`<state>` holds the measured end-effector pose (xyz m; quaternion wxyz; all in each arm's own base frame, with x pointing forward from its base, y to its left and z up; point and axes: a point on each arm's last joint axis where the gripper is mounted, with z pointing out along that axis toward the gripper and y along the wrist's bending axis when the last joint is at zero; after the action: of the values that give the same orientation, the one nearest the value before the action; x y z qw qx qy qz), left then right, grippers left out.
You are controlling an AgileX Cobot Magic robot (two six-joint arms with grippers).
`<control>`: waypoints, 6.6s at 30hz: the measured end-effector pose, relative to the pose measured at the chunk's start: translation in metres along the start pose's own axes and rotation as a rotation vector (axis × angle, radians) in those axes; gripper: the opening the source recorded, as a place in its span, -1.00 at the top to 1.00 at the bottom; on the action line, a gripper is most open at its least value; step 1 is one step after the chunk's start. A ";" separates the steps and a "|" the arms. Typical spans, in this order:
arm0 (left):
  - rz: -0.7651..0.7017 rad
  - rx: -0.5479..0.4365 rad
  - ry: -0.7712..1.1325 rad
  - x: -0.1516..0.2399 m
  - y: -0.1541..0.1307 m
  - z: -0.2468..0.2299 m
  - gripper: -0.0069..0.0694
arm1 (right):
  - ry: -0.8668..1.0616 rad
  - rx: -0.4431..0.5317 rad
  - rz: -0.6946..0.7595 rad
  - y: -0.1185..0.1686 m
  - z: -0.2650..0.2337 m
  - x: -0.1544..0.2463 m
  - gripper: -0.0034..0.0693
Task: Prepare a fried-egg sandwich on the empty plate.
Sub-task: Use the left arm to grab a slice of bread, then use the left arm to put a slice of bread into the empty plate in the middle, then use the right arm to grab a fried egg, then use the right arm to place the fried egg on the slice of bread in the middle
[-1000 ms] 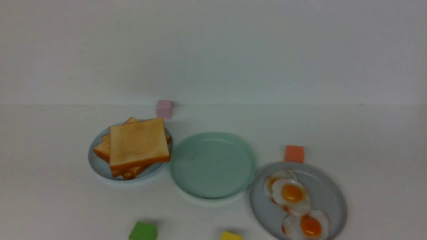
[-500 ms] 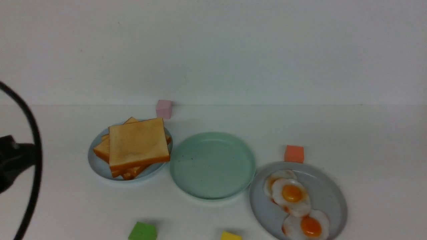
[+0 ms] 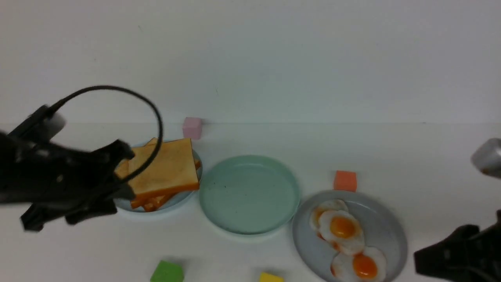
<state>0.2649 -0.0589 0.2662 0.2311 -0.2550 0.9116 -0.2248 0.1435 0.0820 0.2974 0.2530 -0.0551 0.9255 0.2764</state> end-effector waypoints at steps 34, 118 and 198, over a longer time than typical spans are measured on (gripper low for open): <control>0.042 -0.007 0.109 -0.062 0.030 0.090 -0.32 | 0.056 -0.095 -0.019 0.009 0.000 0.005 0.25; 0.437 0.162 0.096 0.001 -0.057 0.020 -0.48 | 0.025 0.160 -0.035 -0.002 0.002 -0.038 -0.14; 0.910 0.302 0.079 0.069 -0.021 -0.104 0.85 | 0.132 -0.124 -0.013 -0.041 0.162 -0.181 0.73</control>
<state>0.1642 -0.0841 0.3389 0.3056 0.2151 0.8960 -0.2400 0.3807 0.1284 0.2516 0.1894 -0.0948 0.9209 0.3273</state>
